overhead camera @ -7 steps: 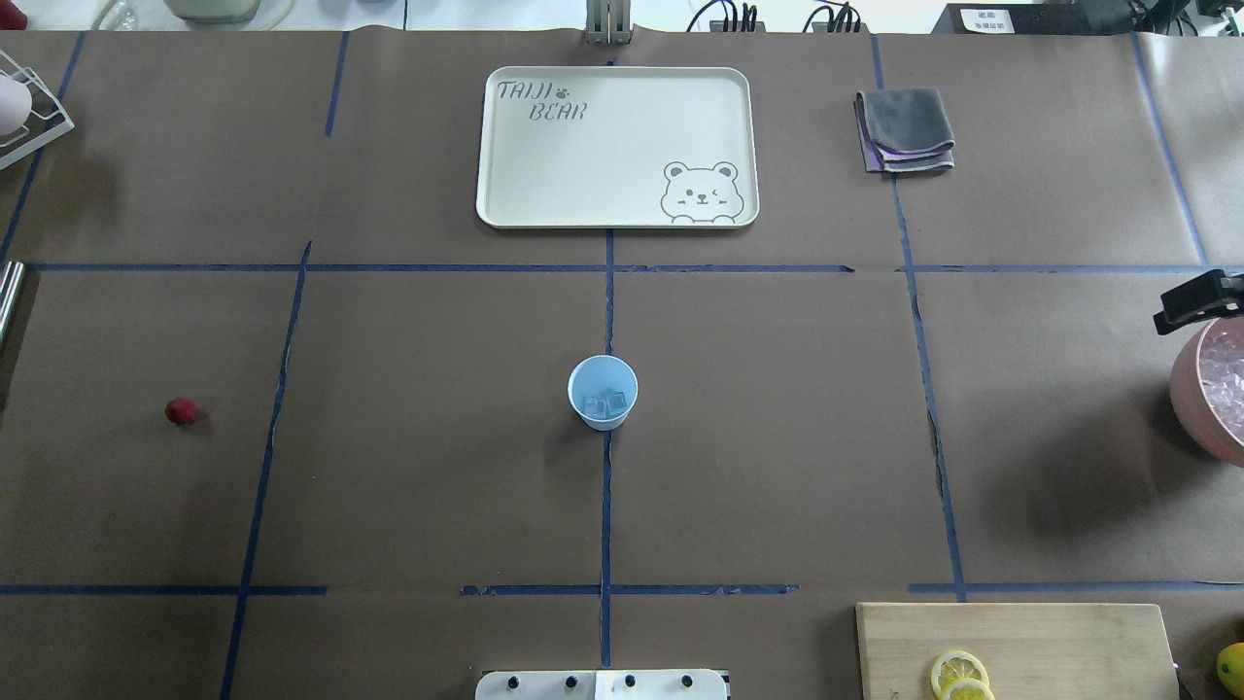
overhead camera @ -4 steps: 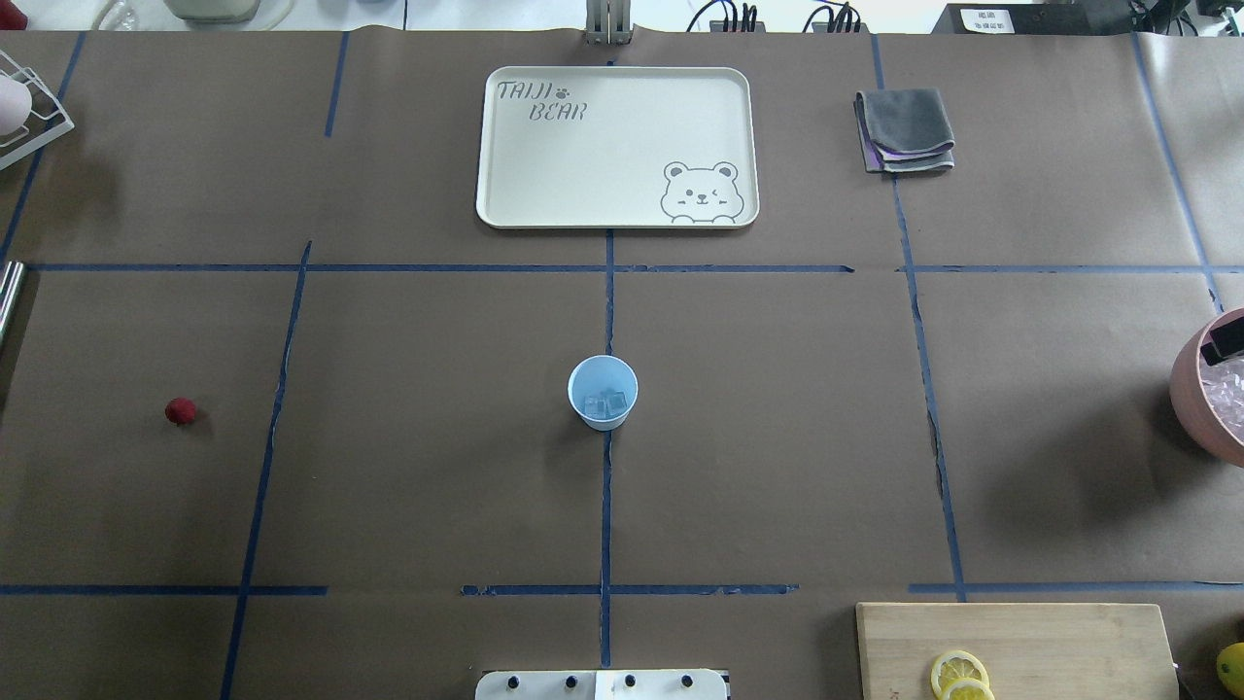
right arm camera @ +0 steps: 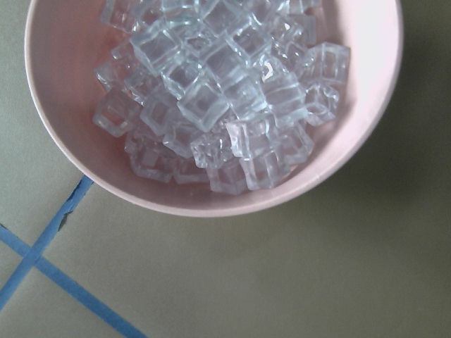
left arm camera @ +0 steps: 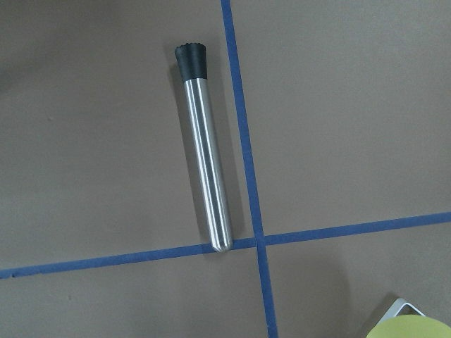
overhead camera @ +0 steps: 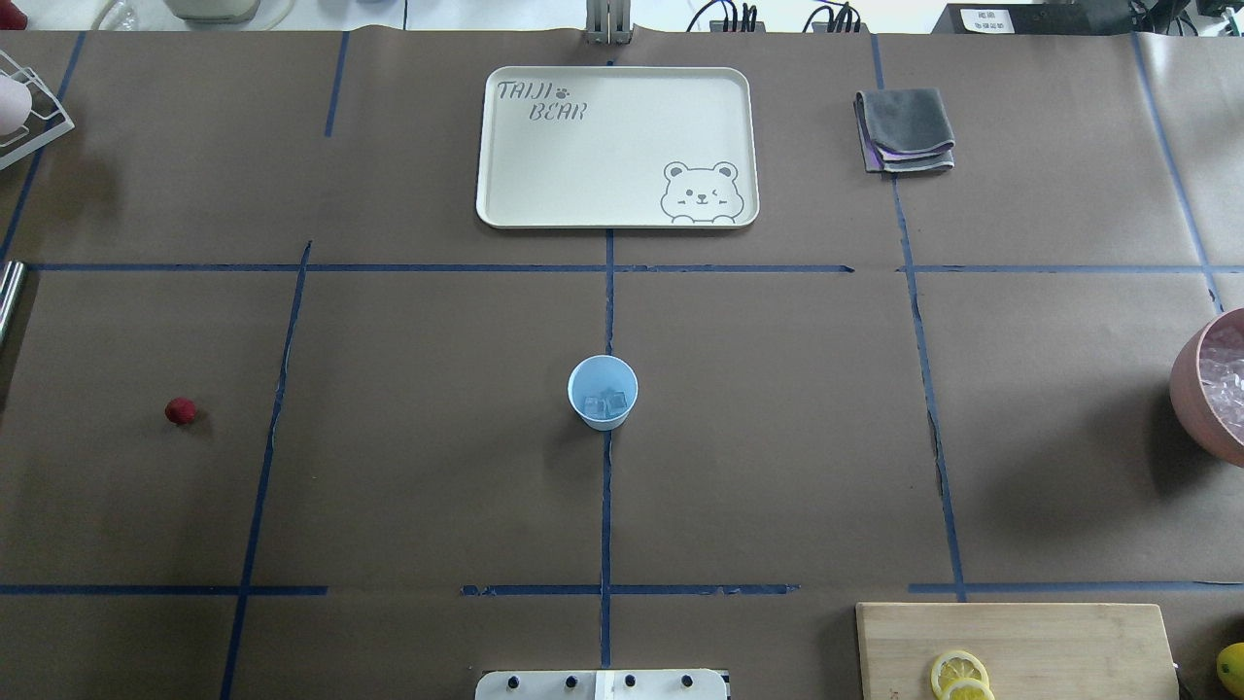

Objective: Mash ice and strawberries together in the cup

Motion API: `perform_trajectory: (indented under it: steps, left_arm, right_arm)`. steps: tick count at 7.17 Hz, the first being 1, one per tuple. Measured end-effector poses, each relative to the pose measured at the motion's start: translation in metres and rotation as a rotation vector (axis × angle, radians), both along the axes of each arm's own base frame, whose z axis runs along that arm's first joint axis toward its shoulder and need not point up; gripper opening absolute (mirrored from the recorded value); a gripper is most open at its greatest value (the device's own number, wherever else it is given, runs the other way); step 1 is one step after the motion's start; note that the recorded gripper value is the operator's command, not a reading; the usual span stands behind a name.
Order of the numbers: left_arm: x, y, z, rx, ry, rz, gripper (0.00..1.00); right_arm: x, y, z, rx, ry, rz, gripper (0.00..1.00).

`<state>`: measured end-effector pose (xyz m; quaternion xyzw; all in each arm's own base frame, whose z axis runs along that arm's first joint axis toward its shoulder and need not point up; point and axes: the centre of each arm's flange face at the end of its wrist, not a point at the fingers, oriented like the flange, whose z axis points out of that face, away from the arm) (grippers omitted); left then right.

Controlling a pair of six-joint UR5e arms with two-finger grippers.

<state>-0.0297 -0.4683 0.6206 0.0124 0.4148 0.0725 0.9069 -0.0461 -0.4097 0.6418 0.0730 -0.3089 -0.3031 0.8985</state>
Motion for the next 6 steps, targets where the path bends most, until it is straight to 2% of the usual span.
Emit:
perform_trajectory:
  steps: [3, 6]
  left_arm:
    - [0.0, 0.0, 0.0, 0.0, 0.001, 0.0, 1.0]
    - [0.0, 0.0, 0.0, 0.002, 0.001, 0.001, 1.0]
  right_arm:
    - [0.003, 0.002, 0.026, 0.046, 0.018, -0.115, 0.89]
    - [0.002, 0.0, 0.033, 0.047, 0.039, -0.129, 0.89]
